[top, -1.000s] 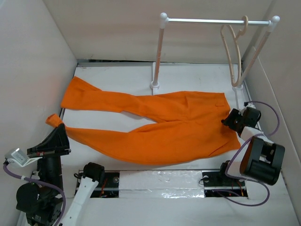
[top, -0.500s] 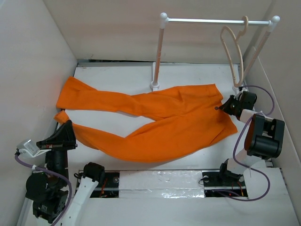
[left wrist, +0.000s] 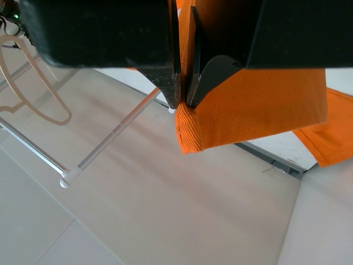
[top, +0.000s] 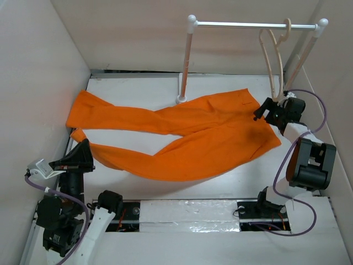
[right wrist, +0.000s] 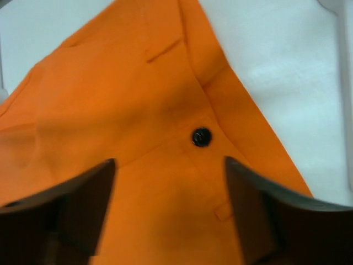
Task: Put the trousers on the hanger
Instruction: Fold the trousers at the center of the board.
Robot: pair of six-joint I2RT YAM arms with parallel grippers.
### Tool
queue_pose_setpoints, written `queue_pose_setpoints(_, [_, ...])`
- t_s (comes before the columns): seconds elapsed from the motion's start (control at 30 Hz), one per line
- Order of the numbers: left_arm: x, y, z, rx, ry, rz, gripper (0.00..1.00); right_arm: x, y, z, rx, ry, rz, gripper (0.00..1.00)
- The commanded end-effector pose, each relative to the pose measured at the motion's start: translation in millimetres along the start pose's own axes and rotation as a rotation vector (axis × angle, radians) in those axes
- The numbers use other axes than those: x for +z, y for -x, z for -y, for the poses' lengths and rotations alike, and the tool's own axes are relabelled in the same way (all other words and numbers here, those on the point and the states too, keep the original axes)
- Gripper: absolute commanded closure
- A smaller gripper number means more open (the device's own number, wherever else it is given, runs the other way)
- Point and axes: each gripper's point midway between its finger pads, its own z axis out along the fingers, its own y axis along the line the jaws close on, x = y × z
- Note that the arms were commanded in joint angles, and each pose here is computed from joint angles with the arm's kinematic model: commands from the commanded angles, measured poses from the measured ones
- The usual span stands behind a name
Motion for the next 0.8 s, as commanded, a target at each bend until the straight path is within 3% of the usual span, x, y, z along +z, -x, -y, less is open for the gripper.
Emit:
queue_pose_setpoints(0.0, [3,16,14,-0.031,-0.054,0.058,1.0,-29,2,26,-0.05,-0.096,0.058,0.05])
queue_pose_setpoints(0.07, [1,15,13,-0.036,-0.059,0.064,1.0,-44,-4,43,-0.032,-0.15,0.074,0.04])
queue_pose_setpoints(0.2, [2,15,10,-0.032,-0.043,0.061,1.0,-75,-21,75,0.056,-0.265,0.144,0.2])
queue_pose_setpoints(0.3, [-6,20,7,-0.052,-0.053,0.085,1.0,-79,-40,99,0.112,-0.319,0.123,0.34])
queue_pose_setpoints(0.43, [-7,22,6,-0.051,-0.045,0.09,1.0,-64,-64,105,0.181,-0.28,0.042,0.31])
queue_pose_setpoints(0.57, [-6,21,5,-0.049,-0.043,0.09,1.0,-69,-66,111,0.232,-0.317,0.061,0.29])
queue_pose_setpoints(0.77, [-7,25,8,-0.058,-0.051,0.1,1.0,-50,-71,107,0.292,-0.253,-0.02,0.36])
